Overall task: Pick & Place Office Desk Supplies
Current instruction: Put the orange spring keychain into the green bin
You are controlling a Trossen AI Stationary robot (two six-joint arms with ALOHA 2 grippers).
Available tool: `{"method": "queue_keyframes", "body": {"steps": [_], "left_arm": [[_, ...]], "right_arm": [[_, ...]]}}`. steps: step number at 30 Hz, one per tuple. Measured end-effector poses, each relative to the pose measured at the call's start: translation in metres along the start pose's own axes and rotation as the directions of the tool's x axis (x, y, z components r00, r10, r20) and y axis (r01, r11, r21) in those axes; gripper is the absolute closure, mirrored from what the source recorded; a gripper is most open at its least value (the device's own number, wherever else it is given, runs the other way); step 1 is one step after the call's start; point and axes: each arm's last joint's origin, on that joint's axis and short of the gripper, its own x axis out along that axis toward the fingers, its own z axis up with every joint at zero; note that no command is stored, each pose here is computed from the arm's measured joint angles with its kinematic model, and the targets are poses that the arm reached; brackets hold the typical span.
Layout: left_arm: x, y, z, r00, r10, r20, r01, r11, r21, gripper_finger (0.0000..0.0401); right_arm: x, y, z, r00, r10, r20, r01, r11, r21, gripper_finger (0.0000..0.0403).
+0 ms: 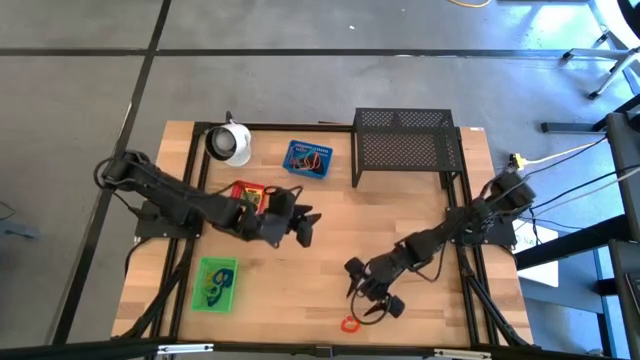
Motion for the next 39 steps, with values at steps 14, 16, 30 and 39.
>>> {"method": "queue_keyframes", "body": {"steps": [14, 16, 30, 39], "left_arm": [[-0.021, -0.012, -0.017, 0.998, 0.000, 0.067, 0.002, 1.000, -0.029, 0.0221], [-0.022, -0.013, -0.018, 0.998, -0.004, 0.064, 0.006, 1.000, -0.027, 0.0221], [-0.026, -0.015, -0.023, 0.999, -0.017, 0.050, 0.017, 1.000, -0.012, 0.0221], [-0.026, -0.015, -0.023, 0.999, -0.017, 0.051, 0.018, 1.000, -0.012, 0.0221]], "right_arm": [[0.057, 0.003, 0.002, 0.996, 0.061, -0.068, -0.068, 0.991, -0.114, 0.0080], [0.059, 0.001, 0.004, 0.998, 0.013, -0.068, -0.021, 0.993, -0.119, 0.0080], [0.071, -0.001, -0.010, 0.975, -0.092, -0.202, 0.072, 0.991, -0.109, 0.0080], [0.068, -0.009, -0.016, 0.959, -0.124, -0.256, 0.151, 0.985, 0.087, 0.0080]]}}
